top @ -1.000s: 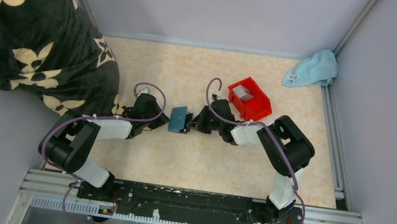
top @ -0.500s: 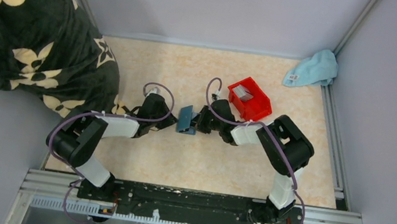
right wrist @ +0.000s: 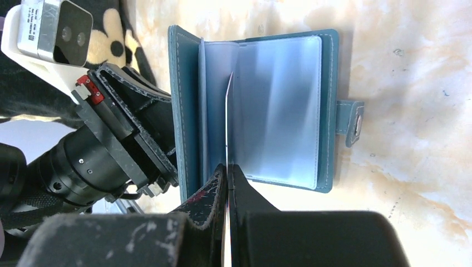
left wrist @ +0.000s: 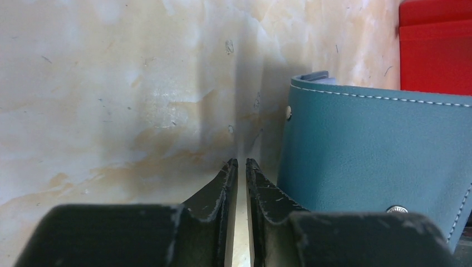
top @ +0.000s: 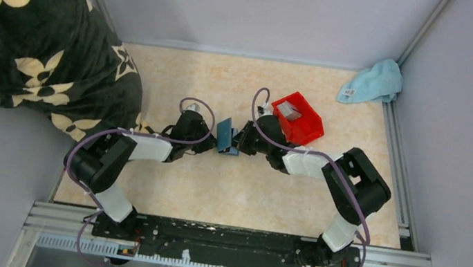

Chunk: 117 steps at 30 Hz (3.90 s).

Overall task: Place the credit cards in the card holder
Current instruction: Open the card holder at the center of the board.

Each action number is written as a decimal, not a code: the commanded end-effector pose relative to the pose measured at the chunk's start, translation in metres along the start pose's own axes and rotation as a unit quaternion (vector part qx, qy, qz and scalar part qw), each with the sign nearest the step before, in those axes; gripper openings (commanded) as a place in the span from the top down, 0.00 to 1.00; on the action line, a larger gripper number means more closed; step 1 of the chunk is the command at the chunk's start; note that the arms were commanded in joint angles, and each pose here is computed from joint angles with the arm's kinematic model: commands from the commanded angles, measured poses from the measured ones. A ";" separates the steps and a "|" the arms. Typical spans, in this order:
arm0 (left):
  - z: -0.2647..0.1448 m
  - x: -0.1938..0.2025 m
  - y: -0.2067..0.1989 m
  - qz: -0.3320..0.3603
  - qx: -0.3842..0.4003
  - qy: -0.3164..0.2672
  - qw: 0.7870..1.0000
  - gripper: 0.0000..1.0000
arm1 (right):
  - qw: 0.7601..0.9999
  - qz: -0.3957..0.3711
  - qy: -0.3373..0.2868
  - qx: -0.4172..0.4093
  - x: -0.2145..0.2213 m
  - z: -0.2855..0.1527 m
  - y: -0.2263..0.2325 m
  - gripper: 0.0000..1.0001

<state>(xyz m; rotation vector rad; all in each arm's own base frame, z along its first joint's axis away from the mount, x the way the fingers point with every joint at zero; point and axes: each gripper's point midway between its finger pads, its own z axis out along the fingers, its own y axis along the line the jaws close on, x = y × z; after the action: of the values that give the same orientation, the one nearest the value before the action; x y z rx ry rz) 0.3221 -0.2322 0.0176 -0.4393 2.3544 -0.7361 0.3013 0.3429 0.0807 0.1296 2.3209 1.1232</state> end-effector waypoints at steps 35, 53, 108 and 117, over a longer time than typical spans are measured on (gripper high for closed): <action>-0.015 0.081 0.070 0.026 -0.113 0.150 0.982 0.81 | 0.969 -0.200 0.001 0.146 -0.011 -0.005 0.021 1.00; -0.023 0.096 0.078 0.015 -0.109 0.169 0.979 0.80 | 0.947 -0.262 0.033 0.183 0.019 0.021 0.029 1.00; -0.044 0.026 0.017 0.004 -0.097 0.016 0.995 0.76 | 0.928 -0.312 0.015 0.204 0.022 0.009 0.037 1.00; -0.044 0.030 0.022 0.002 -0.104 0.021 0.994 0.77 | 0.935 -0.281 0.014 0.218 0.010 0.001 0.010 1.00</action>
<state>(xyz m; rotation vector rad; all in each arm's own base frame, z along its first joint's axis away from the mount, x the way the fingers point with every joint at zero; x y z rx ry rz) 0.2722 -0.2162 0.0281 -0.5094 2.4713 -0.5386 0.2851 0.3668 0.0682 -0.4443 2.3881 0.2766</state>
